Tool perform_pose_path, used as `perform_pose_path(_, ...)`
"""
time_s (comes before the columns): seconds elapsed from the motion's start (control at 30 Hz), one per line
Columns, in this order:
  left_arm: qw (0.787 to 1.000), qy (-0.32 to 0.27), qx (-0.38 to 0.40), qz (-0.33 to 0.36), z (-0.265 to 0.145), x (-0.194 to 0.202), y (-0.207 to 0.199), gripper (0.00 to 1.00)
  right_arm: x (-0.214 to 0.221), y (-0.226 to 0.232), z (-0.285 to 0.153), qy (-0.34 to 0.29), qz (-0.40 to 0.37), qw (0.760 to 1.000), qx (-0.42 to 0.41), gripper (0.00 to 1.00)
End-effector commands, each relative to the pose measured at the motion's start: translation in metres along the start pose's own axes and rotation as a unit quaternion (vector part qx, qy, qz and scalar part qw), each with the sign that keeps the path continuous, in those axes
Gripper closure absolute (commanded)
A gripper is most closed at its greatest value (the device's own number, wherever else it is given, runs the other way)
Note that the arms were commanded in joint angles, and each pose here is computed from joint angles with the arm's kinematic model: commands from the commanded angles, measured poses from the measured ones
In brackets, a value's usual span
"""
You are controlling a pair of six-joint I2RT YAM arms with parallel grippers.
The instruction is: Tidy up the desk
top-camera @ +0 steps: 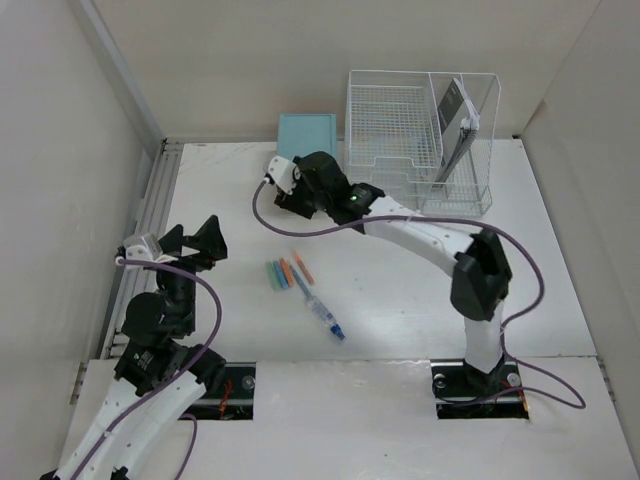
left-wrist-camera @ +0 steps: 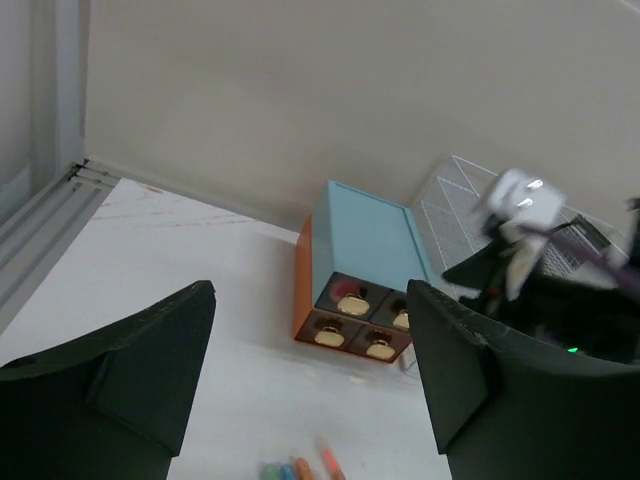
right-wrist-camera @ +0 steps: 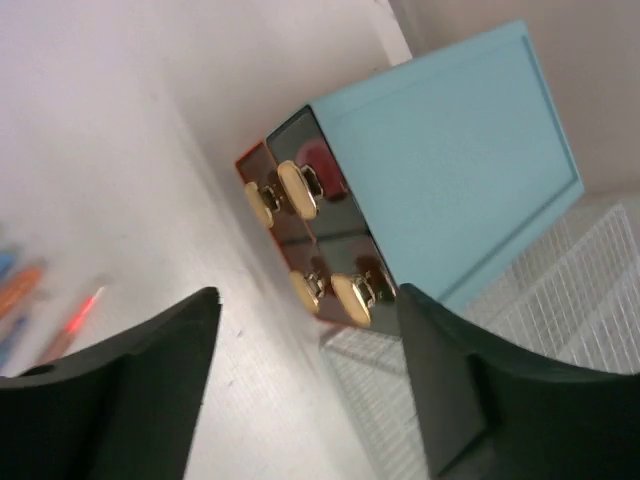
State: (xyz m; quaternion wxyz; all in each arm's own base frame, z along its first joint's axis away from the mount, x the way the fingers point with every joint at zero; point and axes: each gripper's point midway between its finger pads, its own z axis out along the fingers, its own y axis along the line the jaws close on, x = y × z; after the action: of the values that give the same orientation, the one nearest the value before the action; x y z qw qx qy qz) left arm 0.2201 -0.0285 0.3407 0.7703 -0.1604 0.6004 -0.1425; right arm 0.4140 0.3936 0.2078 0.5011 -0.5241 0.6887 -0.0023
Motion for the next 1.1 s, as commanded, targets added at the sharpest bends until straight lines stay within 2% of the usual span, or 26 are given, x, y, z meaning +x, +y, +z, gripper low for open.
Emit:
perform_pose_path(0.0,0.999,0.008,0.046,0.006,0.005,0.007,-0.019,0.27,-0.05,-0.018,-0.061,-0.087,0.056,0.995,-0.003,0.17)
perform_pose_path(0.03,0.999,0.017,0.049,0.01,0.007,0.012,-0.021,0.33,-0.041,-0.017,-0.062,-0.082,0.065,0.994,-0.006,0.1)
perform_pose_path(0.07,0.998,0.026,0.054,0.015,0.009,0.018,-0.024,0.38,-0.043,-0.014,-0.065,-0.086,0.079,0.993,-0.016,0.08)
perform_pose_path(0.1,0.997,0.046,0.065,0.024,0.013,0.028,-0.031,0.48,-0.041,-0.017,-0.064,-0.087,0.097,0.991,-0.021,0.08)
perform_pose_path(0.17,0.994,0.073,0.077,0.036,0.018,0.043,-0.037,0.57,-0.031,-0.019,-0.059,-0.067,0.132,0.989,-0.024,0.09)
perform_pose_path(0.2,0.992,0.082,0.082,0.04,0.02,0.046,-0.042,0.6,-0.019,-0.015,-0.052,-0.043,0.156,0.986,-0.031,0.18)
perform_pose_path(0.27,0.985,0.129,0.098,0.059,0.025,0.073,-0.05,0.66,-0.011,-0.027,-0.049,-0.032,0.179,0.983,-0.018,0.31)
perform_pose_path(0.3,0.984,0.136,0.102,0.062,0.028,0.075,-0.053,0.66,-0.014,-0.029,-0.053,-0.036,0.179,0.983,-0.016,0.42)
perform_pose_path(0.4,0.975,0.177,0.118,0.07,0.033,0.101,-0.063,0.68,-0.009,-0.062,-0.064,-0.049,0.195,0.978,0.049,0.58)
perform_pose_path(0.43,0.971,0.199,0.112,0.075,0.037,0.117,-0.061,0.66,-0.021,-0.085,-0.081,-0.08,0.208,0.971,0.087,0.67)
perform_pose_path(0.5,0.966,0.216,0.125,0.072,0.043,0.122,-0.07,0.66,-0.011,-0.113,-0.099,-0.079,0.227,0.957,0.162,0.78)
perform_pose_path(0.53,0.964,0.226,0.122,0.068,0.047,0.127,-0.071,0.68,-0.013,-0.134,-0.113,-0.093,0.257,0.94,0.203,0.88)
perform_pose_path(0.6,0.955,0.261,0.127,0.066,0.056,0.147,-0.078,0.74,-0.005,-0.162,-0.138,-0.093,0.279,0.921,0.256,0.93)
perform_pose_path(0.63,0.954,0.264,0.132,0.058,0.06,0.15,-0.084,0.76,-0.003,-0.17,-0.145,-0.097,0.282,0.918,0.262,0.93)
perform_pose_path(0.67,0.951,0.272,0.138,0.058,0.063,0.157,-0.088,0.85,-0.004,-0.179,-0.16,-0.11,0.289,0.913,0.267,0.95)
perform_pose_path(0.73,0.942,0.299,0.143,0.05,0.076,0.179,-0.1,0.9,0.001,-0.185,-0.172,-0.128,0.293,0.915,0.247,0.95)
perform_pose_path(0.77,0.943,0.295,0.145,0.048,0.077,0.177,-0.101,0.9,0.005,-0.19,-0.173,-0.125,0.295,0.913,0.253,0.92)
perform_pose_path(0.8,0.939,0.308,0.14,0.053,0.083,0.188,-0.102,0.91,0.005,-0.19,-0.18,-0.135,0.293,0.915,0.244,0.84)
perform_pose_path(0.87,0.938,0.313,0.142,0.049,0.091,0.197,-0.11,0.91,0.012,-0.2,-0.189,-0.142,0.295,0.912,0.246,0.54)
perform_pose_path(0.9,0.936,0.318,0.14,0.051,0.094,0.202,-0.111,0.91,0.012,-0.204,-0.197,-0.151,0.29,0.912,0.247,0.35)
perform_pose_path(0.93,0.934,0.326,0.135,0.056,0.1,0.212,-0.115,0.94,0.011,-0.203,-0.199,-0.157,0.288,0.914,0.237,0.26)
perform_pose_path(1.0,0.933,0.33,0.127,0.06,0.108,0.219,-0.115,0.94,0.015,-0.207,-0.206,-0.165,0.281,0.915,0.237,0.14)
perform_pose_path(1.07,0.93,0.339,0.122,0.066,0.115,0.231,-0.119,0.94,0.013,-0.205,-0.211,-0.175,0.278,0.917,0.227,0.14)
